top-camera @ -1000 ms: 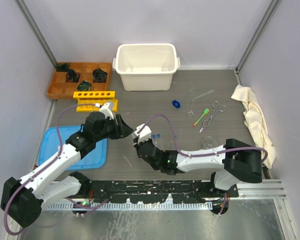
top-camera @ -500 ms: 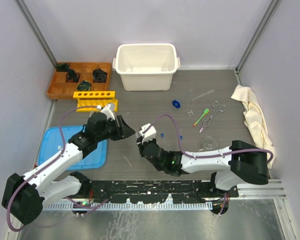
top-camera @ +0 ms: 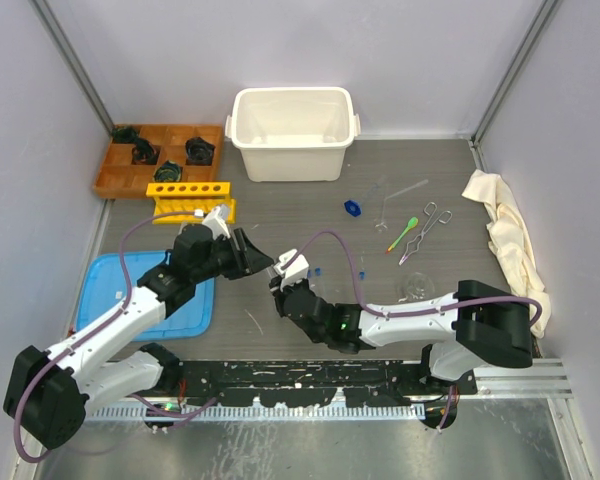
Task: Organize the chemistry lab equipment
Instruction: Pick up the test tube at the center of the board.
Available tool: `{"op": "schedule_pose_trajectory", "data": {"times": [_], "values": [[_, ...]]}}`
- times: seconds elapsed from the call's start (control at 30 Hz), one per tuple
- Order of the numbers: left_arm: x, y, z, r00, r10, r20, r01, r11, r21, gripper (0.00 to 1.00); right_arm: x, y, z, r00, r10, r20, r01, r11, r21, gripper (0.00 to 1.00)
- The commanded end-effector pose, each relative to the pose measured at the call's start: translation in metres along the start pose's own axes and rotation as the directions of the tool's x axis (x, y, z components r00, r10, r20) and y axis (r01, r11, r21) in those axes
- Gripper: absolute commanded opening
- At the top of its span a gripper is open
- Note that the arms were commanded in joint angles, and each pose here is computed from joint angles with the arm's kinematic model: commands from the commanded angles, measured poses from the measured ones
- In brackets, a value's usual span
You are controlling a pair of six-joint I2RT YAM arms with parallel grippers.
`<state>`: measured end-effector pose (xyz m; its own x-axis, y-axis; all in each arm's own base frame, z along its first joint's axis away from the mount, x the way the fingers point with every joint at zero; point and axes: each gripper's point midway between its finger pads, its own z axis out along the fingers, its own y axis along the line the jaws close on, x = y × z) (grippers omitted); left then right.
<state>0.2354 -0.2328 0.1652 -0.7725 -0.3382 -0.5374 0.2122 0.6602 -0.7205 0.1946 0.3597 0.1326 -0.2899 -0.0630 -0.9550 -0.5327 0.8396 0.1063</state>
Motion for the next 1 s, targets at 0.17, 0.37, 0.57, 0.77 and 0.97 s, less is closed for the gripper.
{"op": "schedule_pose_trajectory", "data": {"times": [0.17, 0.37, 0.57, 0.77, 0.97], "values": [[-0.006, -0.013, 0.003, 1.0, 0.005, 0.017, -0.006, 0.998, 0.06, 0.31, -0.03, 0.014, 0.002, 0.995, 0.061, 0.079, -0.06, 0.998, -0.02, 0.01], [-0.004, -0.011, 0.005, 1.0, 0.001, 0.008, -0.002, 0.998, 0.058, 0.27, -0.03, 0.013, 0.002, 0.995, 0.065, 0.082, -0.063, 0.998, -0.018, 0.01], [-0.005, -0.004, 0.006, 1.0, 0.009, 0.016, -0.009, 1.0, 0.023, 0.09, -0.028, 0.014, 0.001, 0.995, 0.065, 0.077, -0.064, 0.998, -0.02, 0.01], [-0.011, 0.011, 0.008, 0.998, 0.052, 0.039, -0.049, 0.997, -0.06, 0.0, -0.027, 0.017, -0.002, 0.996, 0.063, 0.065, -0.06, 0.997, -0.045, 0.19], [-0.035, 0.029, 0.009, 0.985, 0.133, 0.113, -0.11, 0.976, -0.189, 0.0, -0.032, 0.025, -0.014, 0.997, 0.056, 0.051, -0.051, 0.994, -0.093, 0.38]]}}
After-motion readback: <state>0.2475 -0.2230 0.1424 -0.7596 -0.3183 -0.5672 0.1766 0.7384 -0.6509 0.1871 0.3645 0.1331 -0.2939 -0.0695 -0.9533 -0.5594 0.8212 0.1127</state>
